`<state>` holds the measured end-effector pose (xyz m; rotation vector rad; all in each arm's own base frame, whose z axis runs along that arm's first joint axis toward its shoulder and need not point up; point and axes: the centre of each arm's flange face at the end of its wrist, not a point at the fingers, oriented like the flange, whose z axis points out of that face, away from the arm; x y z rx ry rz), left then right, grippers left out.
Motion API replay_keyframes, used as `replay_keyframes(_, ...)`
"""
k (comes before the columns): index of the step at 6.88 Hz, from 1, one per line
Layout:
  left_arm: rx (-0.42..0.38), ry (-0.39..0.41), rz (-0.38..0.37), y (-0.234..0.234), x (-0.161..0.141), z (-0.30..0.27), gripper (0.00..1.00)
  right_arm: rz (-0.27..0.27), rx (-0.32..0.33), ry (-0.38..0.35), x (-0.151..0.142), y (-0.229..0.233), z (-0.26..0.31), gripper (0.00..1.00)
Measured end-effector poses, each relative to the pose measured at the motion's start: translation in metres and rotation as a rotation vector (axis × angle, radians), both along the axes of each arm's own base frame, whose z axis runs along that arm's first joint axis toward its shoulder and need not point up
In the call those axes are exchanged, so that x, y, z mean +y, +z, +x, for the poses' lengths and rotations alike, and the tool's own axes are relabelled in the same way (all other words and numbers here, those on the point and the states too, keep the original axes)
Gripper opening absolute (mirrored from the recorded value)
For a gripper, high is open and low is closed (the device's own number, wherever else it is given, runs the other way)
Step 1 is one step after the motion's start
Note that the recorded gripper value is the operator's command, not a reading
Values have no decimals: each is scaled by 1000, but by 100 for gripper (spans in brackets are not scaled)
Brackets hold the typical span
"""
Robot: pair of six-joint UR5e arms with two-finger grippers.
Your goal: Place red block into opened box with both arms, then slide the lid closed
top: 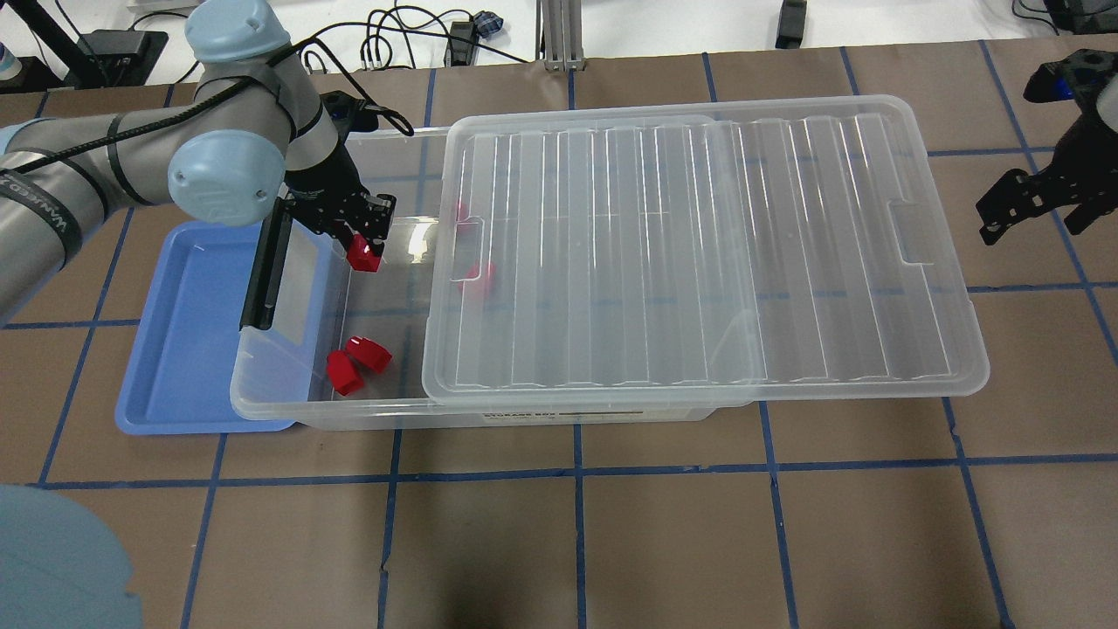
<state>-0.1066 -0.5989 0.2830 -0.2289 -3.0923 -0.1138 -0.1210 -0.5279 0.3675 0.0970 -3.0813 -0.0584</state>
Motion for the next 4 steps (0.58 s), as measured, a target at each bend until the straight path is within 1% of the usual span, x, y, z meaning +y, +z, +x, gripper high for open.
replay_keyframes(4,-4,103,18,-40,12,1,0,9,-5,-1,6,-4,4,100)
